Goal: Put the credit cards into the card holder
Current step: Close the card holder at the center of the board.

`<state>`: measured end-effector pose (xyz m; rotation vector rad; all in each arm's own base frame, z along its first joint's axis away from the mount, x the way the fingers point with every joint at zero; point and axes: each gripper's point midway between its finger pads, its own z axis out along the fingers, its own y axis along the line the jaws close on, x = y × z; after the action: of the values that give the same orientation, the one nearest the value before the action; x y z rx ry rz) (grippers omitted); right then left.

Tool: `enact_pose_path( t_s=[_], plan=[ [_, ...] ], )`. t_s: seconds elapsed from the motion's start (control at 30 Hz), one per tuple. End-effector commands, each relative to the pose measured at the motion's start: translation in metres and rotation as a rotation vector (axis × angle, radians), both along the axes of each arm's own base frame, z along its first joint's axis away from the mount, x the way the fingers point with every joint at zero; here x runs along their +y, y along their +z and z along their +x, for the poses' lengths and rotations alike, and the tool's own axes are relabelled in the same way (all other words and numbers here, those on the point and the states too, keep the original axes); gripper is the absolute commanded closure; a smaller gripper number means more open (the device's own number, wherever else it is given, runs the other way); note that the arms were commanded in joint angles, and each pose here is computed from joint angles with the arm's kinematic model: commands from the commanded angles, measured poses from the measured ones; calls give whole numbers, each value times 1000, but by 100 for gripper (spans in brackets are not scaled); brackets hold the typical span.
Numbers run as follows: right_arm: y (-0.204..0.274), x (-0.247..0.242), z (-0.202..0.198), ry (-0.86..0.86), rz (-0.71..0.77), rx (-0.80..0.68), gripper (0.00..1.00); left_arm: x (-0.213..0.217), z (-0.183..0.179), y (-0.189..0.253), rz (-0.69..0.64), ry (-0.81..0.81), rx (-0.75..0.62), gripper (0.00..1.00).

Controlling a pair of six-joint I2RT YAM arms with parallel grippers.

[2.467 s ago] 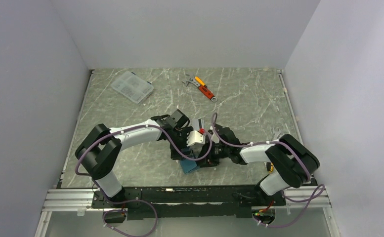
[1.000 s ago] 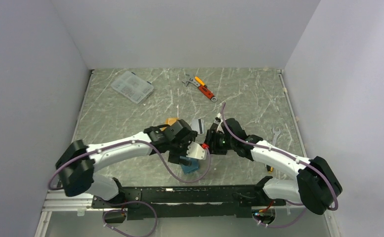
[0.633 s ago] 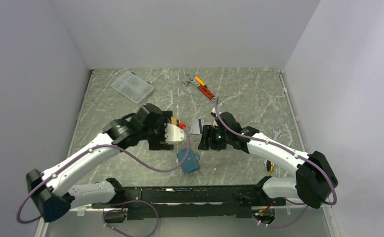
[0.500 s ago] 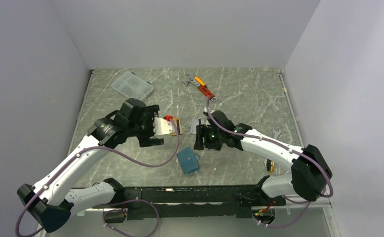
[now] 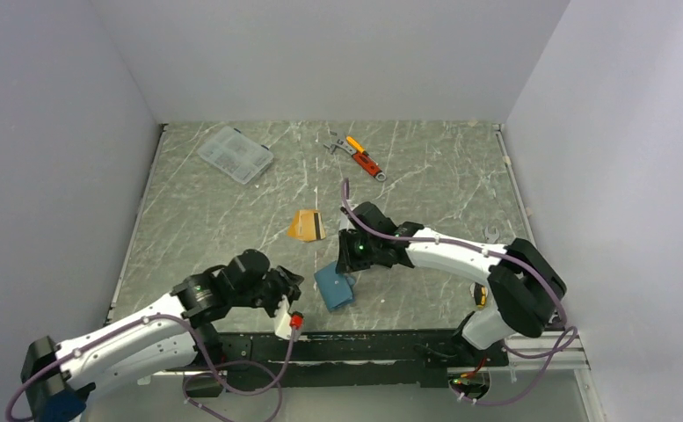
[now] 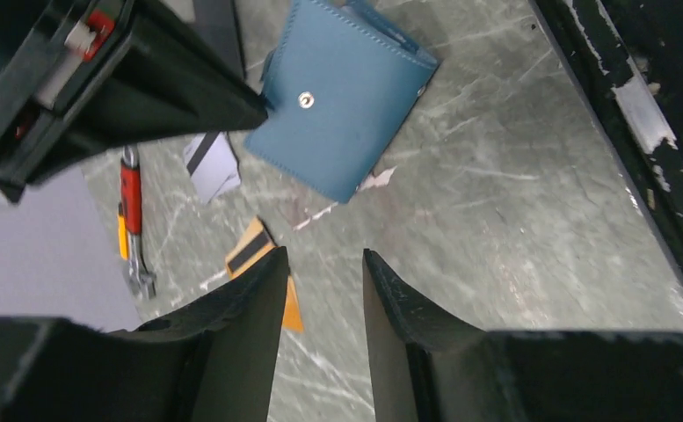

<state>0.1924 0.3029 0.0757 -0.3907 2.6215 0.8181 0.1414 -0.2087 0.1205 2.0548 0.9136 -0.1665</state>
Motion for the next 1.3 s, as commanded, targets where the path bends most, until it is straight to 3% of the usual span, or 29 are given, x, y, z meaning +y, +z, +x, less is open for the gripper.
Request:
enact_pose_path(
  t_s=[0.0, 0.07, 0.17, 0.27, 0.33, 0.6, 0.7, 0.83, 0.87, 1.1, 1.27],
  plan=[
    [-9, 14, -3, 42, 53, 18, 85, -47, 15, 13, -102, -155, -222, 59],
    [-19, 12, -6, 50, 39, 36, 87, -55, 16, -1, -60, -193, -255, 61],
    [-30, 7, -9, 54, 23, 52, 89, -64, 22, -23, -5, -238, -331, 55],
    [-41, 2, -13, 55, 11, 73, 89, -71, 29, -42, 31, -268, -408, 37],
    [-47, 0, -16, 62, 11, 91, 89, -74, 35, -52, 53, -264, -423, 30],
    [-37, -8, -9, 69, 23, 93, 84, -70, 33, -90, 195, -322, -347, 23],
    [-29, -11, -2, 63, 12, 88, 82, -65, 25, -103, 291, -381, -260, 38],
    [-20, -17, 6, 56, 5, 88, 80, -57, 24, -116, 369, -437, -244, 77],
    [-19, -18, 6, 58, 7, 92, 81, -57, 26, -118, 385, -432, -239, 80],
    [5, -35, 22, 13, 14, 68, 79, -62, 34, -119, 419, -444, -256, 76],
    [18, -54, 39, -25, -113, 7, 64, -63, 37, -120, 439, -452, -269, 77]
  ],
)
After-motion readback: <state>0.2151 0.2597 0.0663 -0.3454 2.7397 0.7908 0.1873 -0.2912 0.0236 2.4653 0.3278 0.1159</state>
